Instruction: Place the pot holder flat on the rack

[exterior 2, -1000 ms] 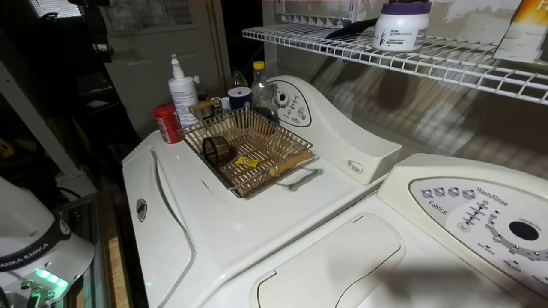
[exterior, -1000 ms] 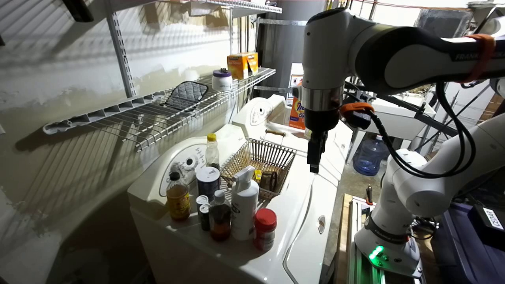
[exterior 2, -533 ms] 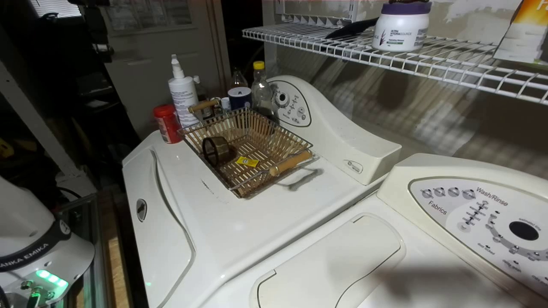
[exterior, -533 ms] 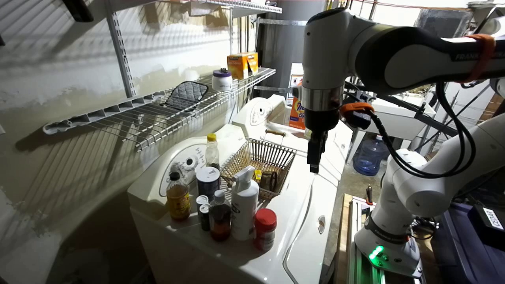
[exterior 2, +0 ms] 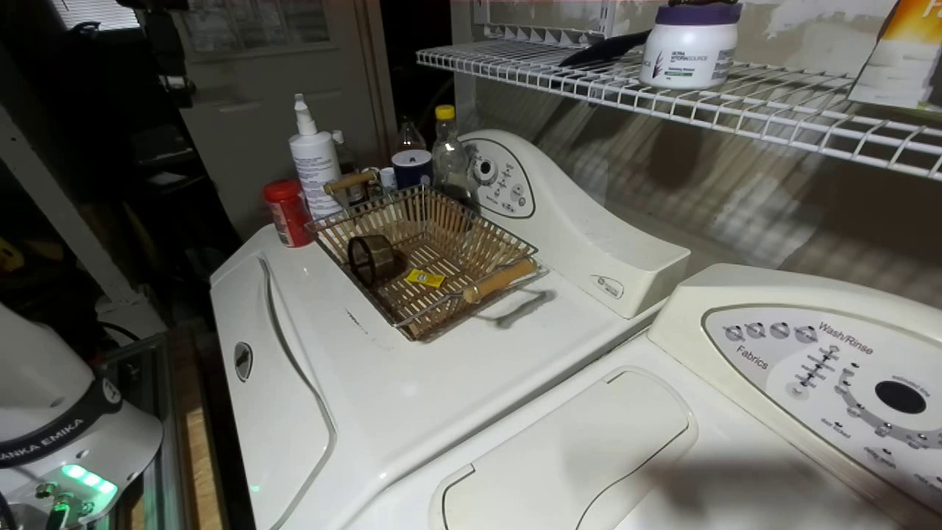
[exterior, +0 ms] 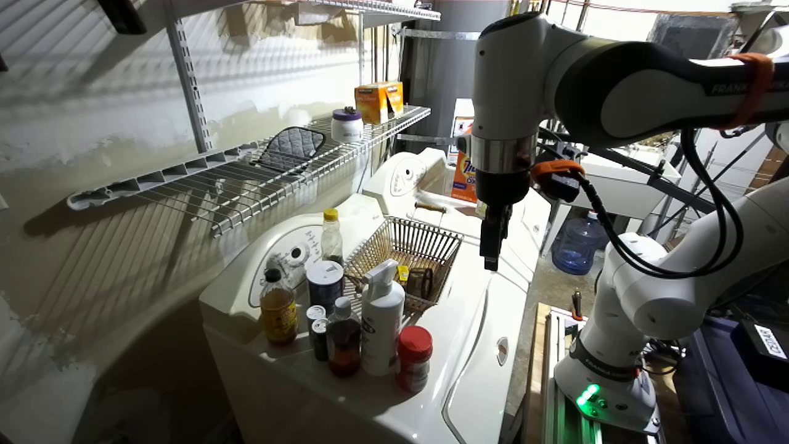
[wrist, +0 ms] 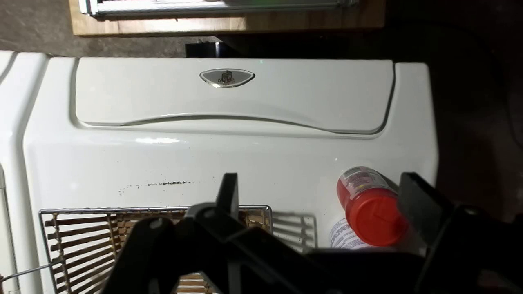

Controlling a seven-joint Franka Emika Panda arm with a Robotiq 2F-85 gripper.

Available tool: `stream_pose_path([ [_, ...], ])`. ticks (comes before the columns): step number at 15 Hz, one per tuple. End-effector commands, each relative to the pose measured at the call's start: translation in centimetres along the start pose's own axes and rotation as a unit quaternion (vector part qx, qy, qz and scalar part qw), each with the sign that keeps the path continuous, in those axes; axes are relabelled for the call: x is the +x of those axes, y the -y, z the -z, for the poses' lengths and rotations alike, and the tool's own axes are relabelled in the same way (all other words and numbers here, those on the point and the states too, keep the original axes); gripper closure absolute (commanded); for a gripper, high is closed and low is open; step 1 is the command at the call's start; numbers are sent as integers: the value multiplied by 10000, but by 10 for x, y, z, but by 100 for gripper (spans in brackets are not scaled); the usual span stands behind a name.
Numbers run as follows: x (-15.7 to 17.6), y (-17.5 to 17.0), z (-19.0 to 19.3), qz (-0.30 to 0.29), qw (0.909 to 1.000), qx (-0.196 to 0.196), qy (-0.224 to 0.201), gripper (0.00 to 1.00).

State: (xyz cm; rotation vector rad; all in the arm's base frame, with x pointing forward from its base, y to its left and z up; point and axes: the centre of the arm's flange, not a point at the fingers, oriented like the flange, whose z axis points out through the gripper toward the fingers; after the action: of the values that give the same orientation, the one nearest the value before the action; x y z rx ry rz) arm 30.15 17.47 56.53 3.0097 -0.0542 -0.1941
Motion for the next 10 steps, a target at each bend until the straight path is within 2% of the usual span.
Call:
stream_pose_path([
  [1, 37, -9, 12, 216, 9994, 157, -232, 0],
  [4, 56, -11, 32, 384, 9980, 62, -493, 0],
  [6, 63, -9, 39, 350, 9980, 92, -521, 0],
  [7, 0, 0, 0, 0, 10000, 0, 0, 0],
  [10, 0, 0, 0, 0, 10000, 0, 0, 0],
])
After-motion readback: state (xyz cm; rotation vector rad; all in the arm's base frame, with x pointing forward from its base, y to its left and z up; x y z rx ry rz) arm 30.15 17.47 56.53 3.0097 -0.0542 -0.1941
